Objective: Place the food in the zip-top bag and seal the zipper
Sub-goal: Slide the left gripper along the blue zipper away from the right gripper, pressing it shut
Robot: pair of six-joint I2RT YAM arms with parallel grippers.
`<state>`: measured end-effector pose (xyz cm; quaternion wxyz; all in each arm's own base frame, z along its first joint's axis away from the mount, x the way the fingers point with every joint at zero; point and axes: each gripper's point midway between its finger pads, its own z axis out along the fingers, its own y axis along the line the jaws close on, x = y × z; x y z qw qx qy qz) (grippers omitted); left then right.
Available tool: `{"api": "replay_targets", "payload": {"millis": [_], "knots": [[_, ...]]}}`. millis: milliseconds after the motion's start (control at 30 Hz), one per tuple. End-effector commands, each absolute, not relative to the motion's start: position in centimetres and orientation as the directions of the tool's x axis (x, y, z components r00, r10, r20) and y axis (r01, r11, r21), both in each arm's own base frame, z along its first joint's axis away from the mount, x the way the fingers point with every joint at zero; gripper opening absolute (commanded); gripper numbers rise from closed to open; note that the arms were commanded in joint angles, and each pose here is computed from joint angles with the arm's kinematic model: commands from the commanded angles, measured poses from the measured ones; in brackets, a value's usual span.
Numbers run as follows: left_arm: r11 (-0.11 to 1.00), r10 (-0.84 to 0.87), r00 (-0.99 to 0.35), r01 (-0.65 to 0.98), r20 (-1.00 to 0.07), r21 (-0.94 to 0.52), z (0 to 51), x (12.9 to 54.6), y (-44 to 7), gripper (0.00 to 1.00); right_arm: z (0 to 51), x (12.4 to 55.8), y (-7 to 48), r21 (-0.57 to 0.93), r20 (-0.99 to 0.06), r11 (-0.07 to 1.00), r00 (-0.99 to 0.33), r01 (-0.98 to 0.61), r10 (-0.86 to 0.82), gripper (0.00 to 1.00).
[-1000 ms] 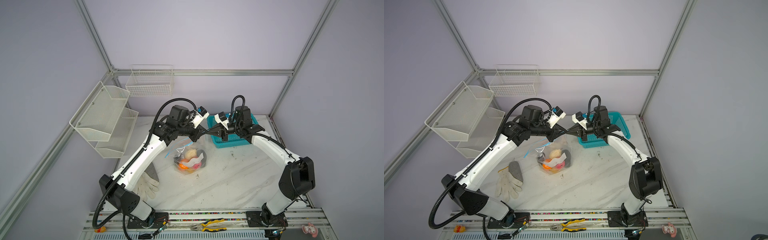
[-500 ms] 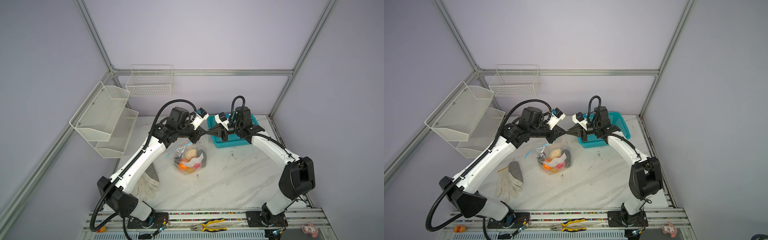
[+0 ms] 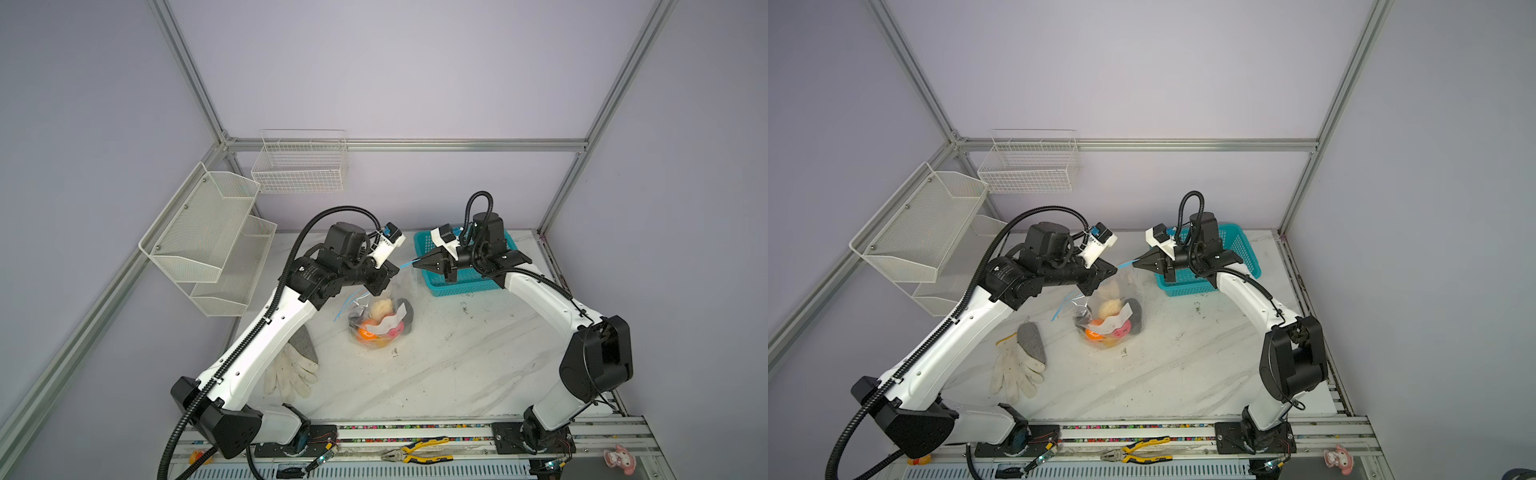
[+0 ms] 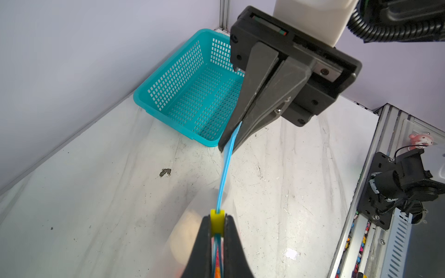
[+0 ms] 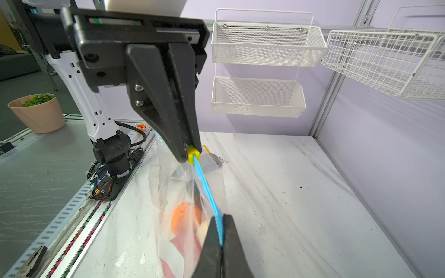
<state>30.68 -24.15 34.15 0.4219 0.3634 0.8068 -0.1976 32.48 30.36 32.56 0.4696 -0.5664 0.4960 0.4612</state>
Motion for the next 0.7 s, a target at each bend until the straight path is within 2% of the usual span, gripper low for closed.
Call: {"api": "replay_targets", "payload": {"millis": [0, 667], "knots": [[0.690, 0.457, -0.389, 0.723, -0.800, 0.043, 33.4, 29.6, -21.9, 0.06, 33.7, 32.9, 29.2, -0.124, -0.985, -0.027, 0.126, -0.992, -0.120, 0.00], [0.739, 0.458, -0.463, 0.672, -0.758, 0.036, 32.2, 25.9, -18.4, 0.07, 34.0, 34.4, 28.6, -0.132, -0.982, 0.062, 0.122, -0.989, -0.143, 0.00]]}}
